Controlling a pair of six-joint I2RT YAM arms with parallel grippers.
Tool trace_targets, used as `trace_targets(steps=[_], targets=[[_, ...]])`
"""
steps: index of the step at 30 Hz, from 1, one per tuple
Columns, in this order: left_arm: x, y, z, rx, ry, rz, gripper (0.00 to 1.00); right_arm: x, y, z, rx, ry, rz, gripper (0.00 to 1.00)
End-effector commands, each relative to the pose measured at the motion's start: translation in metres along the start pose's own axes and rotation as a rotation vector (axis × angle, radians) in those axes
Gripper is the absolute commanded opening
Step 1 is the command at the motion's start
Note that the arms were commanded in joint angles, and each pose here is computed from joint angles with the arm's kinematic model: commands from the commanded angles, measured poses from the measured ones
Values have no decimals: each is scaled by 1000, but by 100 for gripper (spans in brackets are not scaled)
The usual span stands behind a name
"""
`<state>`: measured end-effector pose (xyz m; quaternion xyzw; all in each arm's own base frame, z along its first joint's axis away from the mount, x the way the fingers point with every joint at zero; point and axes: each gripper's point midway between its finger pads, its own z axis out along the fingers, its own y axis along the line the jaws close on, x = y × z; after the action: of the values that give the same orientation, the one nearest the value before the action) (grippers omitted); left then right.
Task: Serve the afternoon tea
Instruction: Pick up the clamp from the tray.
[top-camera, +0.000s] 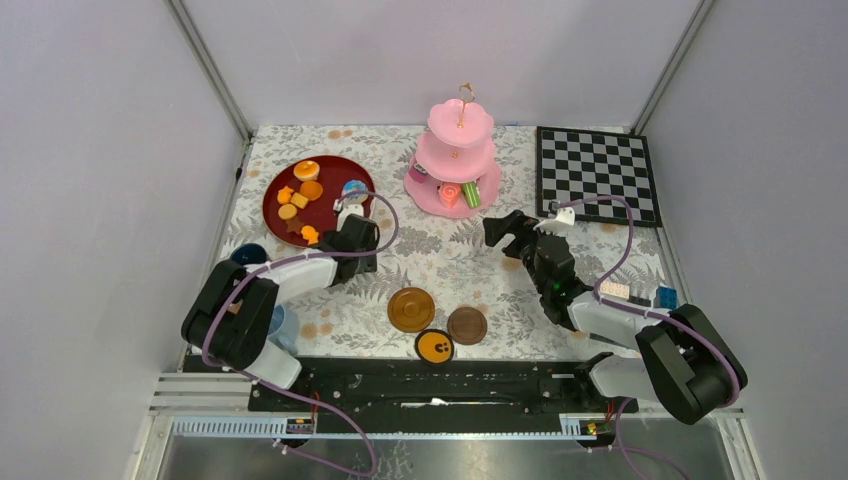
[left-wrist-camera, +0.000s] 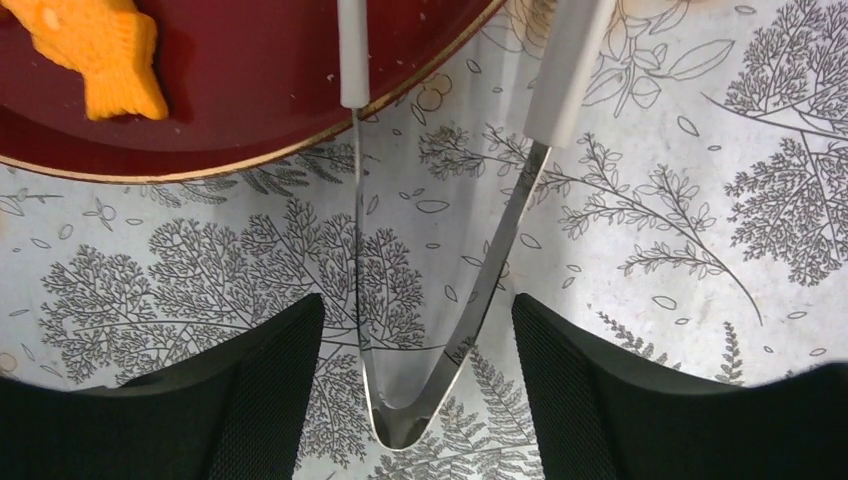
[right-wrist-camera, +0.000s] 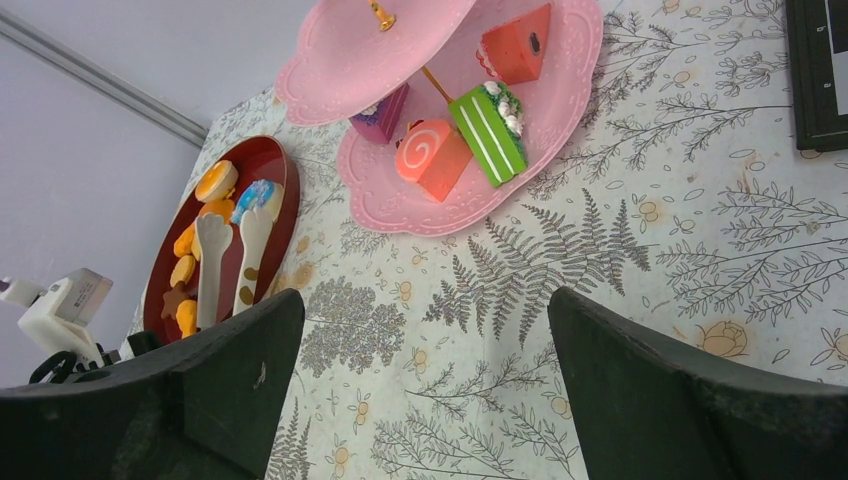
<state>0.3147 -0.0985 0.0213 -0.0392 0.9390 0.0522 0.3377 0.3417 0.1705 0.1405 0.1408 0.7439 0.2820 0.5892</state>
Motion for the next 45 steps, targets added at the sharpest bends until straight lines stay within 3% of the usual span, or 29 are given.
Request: trace_targets(steps=[1,16,21,31,45], targets=[[-45,-7,-4,28,-210,-117,70,-12,8,2,-36,-43,19,100],[-33,-21,29,0,-134,-131,70,-10,6,1,-30,-42,22,100],[-33,-21,32,-12,-139,-145,60,-11,5,1,-27,-48,21,100],[-64,-5,-2,-36,-227,-145,45,-14,5,-1,-28,-58,22,100],[-104,6,-64,46,-127,-74,44,-14,5,-2,-27,-58,25,100]])
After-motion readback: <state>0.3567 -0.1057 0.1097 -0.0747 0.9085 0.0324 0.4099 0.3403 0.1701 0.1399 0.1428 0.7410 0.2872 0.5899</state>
